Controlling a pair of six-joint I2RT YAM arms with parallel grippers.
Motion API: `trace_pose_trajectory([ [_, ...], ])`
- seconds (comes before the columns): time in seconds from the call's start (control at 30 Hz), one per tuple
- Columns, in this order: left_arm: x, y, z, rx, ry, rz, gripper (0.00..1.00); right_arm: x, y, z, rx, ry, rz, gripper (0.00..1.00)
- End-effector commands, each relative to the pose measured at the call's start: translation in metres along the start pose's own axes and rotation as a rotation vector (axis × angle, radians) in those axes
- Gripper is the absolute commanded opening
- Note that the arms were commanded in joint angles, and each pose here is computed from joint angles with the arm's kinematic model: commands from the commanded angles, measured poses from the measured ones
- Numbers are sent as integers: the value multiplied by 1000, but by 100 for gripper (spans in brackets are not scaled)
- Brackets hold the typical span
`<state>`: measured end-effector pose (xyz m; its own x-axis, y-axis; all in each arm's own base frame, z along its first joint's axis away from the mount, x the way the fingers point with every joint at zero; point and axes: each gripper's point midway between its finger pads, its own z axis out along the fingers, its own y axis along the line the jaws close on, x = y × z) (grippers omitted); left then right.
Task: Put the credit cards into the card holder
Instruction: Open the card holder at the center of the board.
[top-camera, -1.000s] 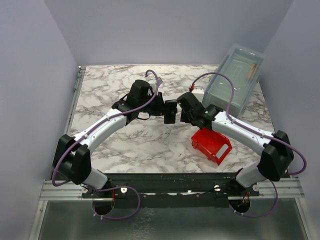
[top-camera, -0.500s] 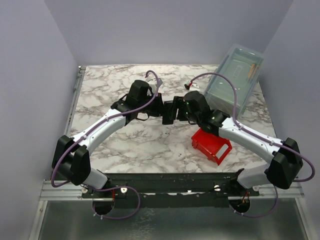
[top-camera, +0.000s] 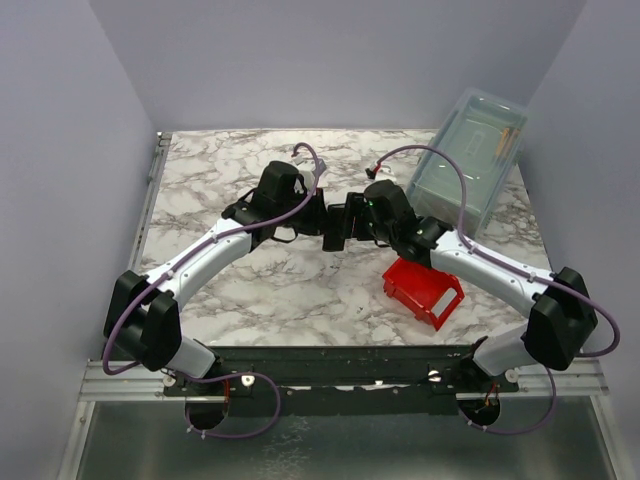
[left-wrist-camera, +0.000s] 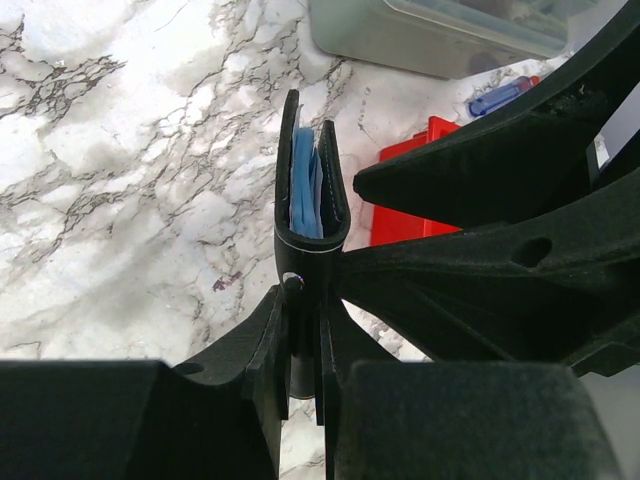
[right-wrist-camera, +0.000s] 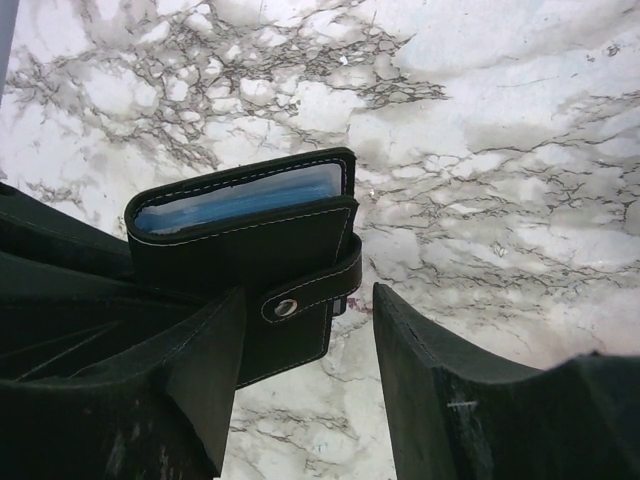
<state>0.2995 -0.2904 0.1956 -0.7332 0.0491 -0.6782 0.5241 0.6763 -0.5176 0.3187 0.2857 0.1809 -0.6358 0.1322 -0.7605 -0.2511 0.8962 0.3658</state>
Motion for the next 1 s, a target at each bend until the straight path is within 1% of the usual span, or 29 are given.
trace_pose_trajectory([
  [0.0,-13,-39,-14,138,-41,59,0,4,-1,12,3,17,-2,57],
  [0.13,-14,-39,-13,134,-45,60,0,16,14,16,-80,71,-10,59],
  [0.2,-16,-37,-14,122,-54,62,0,26,13,20,-90,98,1,59],
  [0.47,-20,-35,-14,104,-72,50,0,51,-21,39,88,156,27,48],
  [0.63,-22,-27,-15,69,-89,44,0,66,-31,42,142,205,29,47],
  [0.77,-25,-27,-19,69,-100,36,0,67,-49,46,230,189,14,47],
  [0.83,-25,-26,-18,63,-100,37,0,69,-58,49,292,203,1,43],
  [0.97,-27,-20,-19,42,-110,31,0,73,-73,52,395,235,-23,28],
])
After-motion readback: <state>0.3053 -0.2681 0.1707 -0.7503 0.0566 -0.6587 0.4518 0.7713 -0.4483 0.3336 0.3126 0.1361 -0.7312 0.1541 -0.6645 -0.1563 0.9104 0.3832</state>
